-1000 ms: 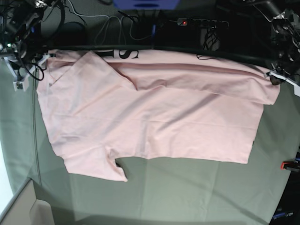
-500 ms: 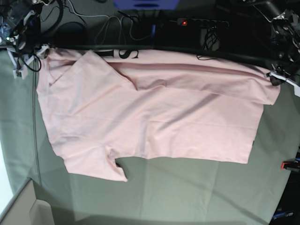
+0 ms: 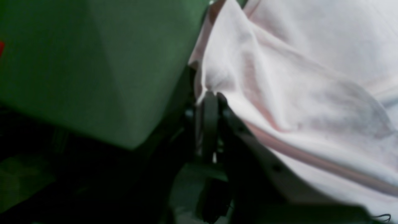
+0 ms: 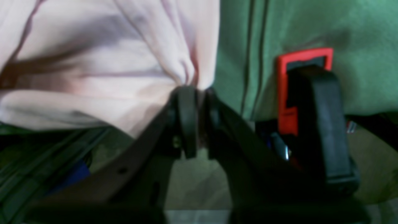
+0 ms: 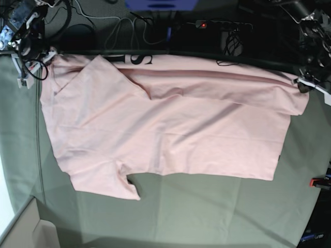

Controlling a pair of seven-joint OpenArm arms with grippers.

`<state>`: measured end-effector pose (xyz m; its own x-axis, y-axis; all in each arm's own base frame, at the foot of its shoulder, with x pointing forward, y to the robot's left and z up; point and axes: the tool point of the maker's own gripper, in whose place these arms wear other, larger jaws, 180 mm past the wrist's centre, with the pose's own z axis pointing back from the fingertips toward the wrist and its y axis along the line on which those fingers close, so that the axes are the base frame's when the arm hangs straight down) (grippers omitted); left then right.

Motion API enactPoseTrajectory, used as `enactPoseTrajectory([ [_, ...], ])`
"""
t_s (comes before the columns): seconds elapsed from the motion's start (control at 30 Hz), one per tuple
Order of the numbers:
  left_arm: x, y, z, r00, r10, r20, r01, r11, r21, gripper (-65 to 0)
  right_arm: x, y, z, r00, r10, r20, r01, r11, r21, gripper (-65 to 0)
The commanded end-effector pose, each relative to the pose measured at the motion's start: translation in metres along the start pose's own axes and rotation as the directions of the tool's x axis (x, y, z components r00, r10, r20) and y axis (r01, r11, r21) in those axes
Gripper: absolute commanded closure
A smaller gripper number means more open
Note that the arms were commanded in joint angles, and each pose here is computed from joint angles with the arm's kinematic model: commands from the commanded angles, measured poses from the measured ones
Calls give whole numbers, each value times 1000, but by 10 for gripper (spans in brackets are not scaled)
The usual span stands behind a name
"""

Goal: Layout the t-shirt on the table in an organized manner, then fold the t-shirt properly
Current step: 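Pull the shirt edge with the right gripper away from the left gripper, then release the shirt and move both grippers down onto the shirt body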

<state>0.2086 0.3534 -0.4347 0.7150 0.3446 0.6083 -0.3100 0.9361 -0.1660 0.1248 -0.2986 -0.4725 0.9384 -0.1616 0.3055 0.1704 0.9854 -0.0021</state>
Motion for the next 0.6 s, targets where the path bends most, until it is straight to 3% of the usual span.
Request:
enactPoseTrajectory([
  [0.0,17,6,6,999,-17,47,16,1000,13,-10,6,-21,7,1000,17,3,-17,998,-63,-8],
  [0.07,18,8,6,999,-15,48,14,1000,17,-58,9,-26,10,1000,25,4,-24,997,-75,-17],
  [0.2,19,8,7,999,-16,50,15,1000,20,-252,13,-35,14,999,37,7,-37,995,-96,-61],
  [0.27,19,7,7,998,-19,52,18,1000,19,-309,17,-37,17,999,44,17,-42,993,-106,-99],
  [0.57,16,9,10,999,-18,48,17,1000,20,-327,34,-41,33,995,74,70,-63,987,-148,-265],
])
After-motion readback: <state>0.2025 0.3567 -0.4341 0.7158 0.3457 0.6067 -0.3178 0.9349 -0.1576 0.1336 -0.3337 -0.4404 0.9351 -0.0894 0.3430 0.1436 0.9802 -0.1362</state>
